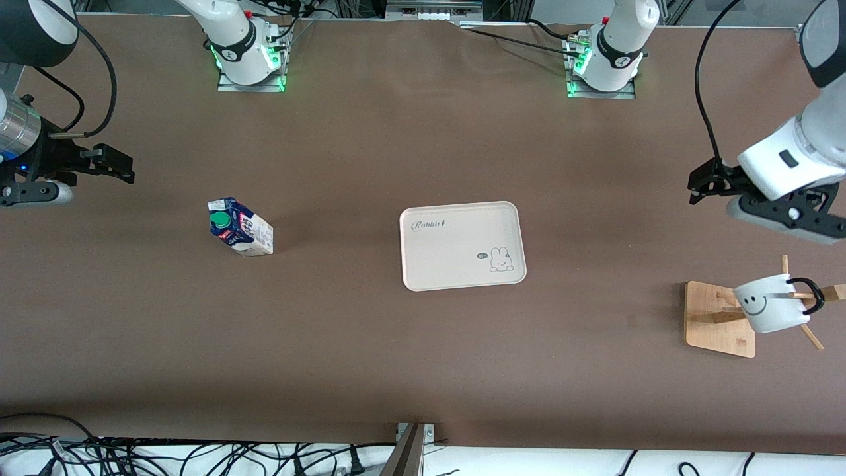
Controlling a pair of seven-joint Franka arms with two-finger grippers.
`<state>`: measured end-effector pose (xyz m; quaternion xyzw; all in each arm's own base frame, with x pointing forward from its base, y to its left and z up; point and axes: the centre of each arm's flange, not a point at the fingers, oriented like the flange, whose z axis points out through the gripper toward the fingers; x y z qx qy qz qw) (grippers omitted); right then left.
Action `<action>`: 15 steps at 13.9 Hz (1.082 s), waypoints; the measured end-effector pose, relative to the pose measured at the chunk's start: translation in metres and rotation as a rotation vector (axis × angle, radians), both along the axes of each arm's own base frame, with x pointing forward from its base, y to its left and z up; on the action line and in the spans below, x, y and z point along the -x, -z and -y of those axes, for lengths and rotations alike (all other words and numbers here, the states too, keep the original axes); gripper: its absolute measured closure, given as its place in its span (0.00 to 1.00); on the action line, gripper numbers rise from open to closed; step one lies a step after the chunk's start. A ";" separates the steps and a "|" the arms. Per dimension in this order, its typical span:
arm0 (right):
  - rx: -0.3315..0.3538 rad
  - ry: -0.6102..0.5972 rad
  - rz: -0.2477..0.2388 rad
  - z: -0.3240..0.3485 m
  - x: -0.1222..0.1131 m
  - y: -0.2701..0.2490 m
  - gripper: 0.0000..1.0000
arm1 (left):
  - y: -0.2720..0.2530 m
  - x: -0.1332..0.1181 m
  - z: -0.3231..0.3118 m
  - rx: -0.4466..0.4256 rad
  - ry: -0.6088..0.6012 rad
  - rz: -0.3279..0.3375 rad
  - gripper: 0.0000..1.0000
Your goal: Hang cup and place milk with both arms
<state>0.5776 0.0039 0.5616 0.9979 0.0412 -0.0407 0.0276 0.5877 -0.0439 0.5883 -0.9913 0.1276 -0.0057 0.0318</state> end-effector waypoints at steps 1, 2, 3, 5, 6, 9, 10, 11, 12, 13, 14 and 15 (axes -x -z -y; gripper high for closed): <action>0.000 0.000 0.000 0.000 0.000 0.000 0.00 | -0.002 0.014 -0.004 0.001 -0.040 0.007 0.00; 0.000 0.000 0.000 0.000 0.000 0.000 0.00 | -0.003 0.026 -0.007 0.004 -0.079 0.013 0.00; 0.000 0.000 0.000 0.000 0.000 0.000 0.00 | -0.003 0.033 -0.011 0.006 -0.106 0.016 0.00; 0.000 0.000 0.000 0.000 0.000 0.000 0.00 | 0.000 0.035 -0.017 0.007 -0.132 0.015 0.00; 0.000 0.000 0.000 0.000 0.000 0.000 0.00 | 0.002 0.034 -0.017 0.007 -0.138 0.016 0.00; 0.000 0.000 0.000 0.000 0.000 0.000 0.00 | 0.006 0.031 -0.017 0.007 -0.138 0.014 0.00; 0.000 0.000 0.000 0.000 0.000 0.000 0.00 | 0.006 0.031 -0.017 0.007 -0.138 0.014 0.00; 0.000 0.000 0.000 0.000 0.000 0.000 0.00 | 0.006 0.031 -0.017 0.007 -0.137 0.014 0.00; 0.000 0.000 0.000 0.000 0.000 0.000 0.00 | 0.006 0.031 -0.017 0.007 -0.133 0.013 0.00; 0.000 0.000 0.000 0.000 0.000 0.000 0.00 | 0.007 0.031 -0.017 0.006 -0.127 0.011 0.00; 0.000 0.000 0.000 0.000 0.000 0.000 0.00 | 0.008 0.030 -0.017 0.006 -0.124 0.008 0.00; -0.004 0.000 0.000 0.000 0.000 0.000 0.00 | 0.010 0.029 -0.017 0.005 -0.124 0.005 0.00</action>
